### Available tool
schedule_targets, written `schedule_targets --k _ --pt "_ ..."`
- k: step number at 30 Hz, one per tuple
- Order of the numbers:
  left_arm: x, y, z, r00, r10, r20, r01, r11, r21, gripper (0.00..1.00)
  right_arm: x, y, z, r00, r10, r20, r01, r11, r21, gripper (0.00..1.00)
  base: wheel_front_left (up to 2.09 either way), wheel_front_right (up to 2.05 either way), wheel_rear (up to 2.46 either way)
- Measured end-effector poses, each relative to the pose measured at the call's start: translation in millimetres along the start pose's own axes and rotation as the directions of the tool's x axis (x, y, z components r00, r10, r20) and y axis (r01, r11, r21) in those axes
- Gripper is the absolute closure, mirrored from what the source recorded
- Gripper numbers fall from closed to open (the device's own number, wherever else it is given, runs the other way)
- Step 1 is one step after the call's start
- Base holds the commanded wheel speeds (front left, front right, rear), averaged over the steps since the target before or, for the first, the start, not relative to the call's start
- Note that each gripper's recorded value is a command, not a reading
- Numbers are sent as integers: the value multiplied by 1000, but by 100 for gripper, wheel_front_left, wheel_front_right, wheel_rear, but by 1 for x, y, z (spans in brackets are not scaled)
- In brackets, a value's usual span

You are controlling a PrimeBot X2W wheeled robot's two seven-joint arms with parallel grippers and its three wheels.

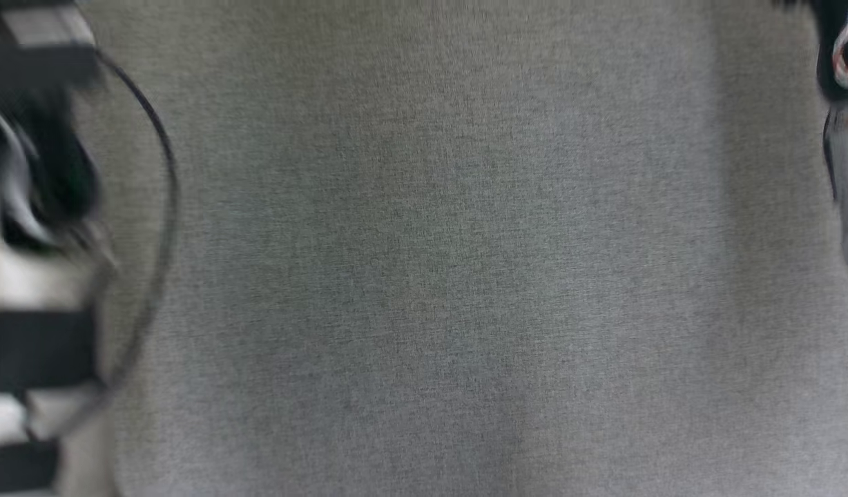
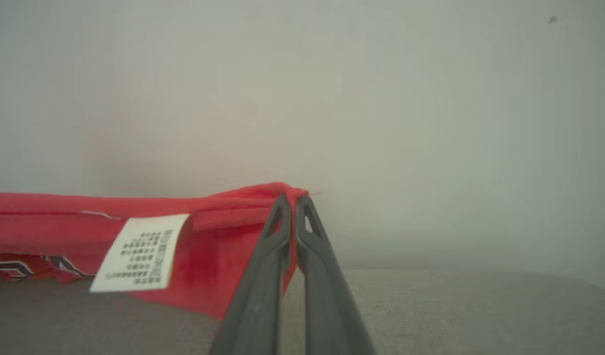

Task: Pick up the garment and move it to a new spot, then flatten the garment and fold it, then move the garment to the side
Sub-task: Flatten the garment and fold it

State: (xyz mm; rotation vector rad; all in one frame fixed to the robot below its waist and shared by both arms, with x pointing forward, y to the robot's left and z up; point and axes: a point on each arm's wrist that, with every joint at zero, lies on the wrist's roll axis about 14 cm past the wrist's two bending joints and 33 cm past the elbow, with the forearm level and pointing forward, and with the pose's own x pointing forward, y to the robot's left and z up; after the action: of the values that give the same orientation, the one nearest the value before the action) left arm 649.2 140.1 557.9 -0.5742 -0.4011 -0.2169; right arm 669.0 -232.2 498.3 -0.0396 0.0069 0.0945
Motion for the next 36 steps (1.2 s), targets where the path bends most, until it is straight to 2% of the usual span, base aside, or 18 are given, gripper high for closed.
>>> schedule_targets --k 4,7,10,13,21,25,30,34,36 --pt "-56 16 -11 989 136 -56 -141 986 -88 100 -38 9 -35 989 40 -142 -34 998 45 100 0 0 0" --pt "-100 26 -16 966 227 -122 -241 964 -114 100 -69 12 -46 976 53 -210 -37 996 78 100 0 0 0" --pt "-135 26 -16 946 271 -179 -293 950 -111 100 -100 16 -53 963 62 -262 -39 995 94 100 0 0 0" --pt "-166 14 -20 928 278 -247 -315 940 -128 100 -129 17 -55 954 50 -296 -13 992 125 100 0 0 0" --pt "-221 -22 -12 908 259 -328 -342 912 -227 100 -199 13 -67 918 7 -397 39 994 107 100 0 0 0" --pt "-246 -45 -14 892 222 -393 -339 905 -258 100 -225 20 -58 924 -5 -383 68 986 151 100 0 0 0" --pt "-268 -51 -6 876 221 -430 -363 888 -282 100 -250 31 -53 924 -4 -382 91 973 211 100 0 0 0" --pt "-289 -55 -7 841 207 -500 -399 861 -315 100 -272 38 -56 909 -2 -418 105 968 226 100 0 0 0" --pt "-295 -61 -8 827 184 -531 -418 833 -363 100 -276 38 -55 907 -7 -420 112 968 226 100 0 0 0"
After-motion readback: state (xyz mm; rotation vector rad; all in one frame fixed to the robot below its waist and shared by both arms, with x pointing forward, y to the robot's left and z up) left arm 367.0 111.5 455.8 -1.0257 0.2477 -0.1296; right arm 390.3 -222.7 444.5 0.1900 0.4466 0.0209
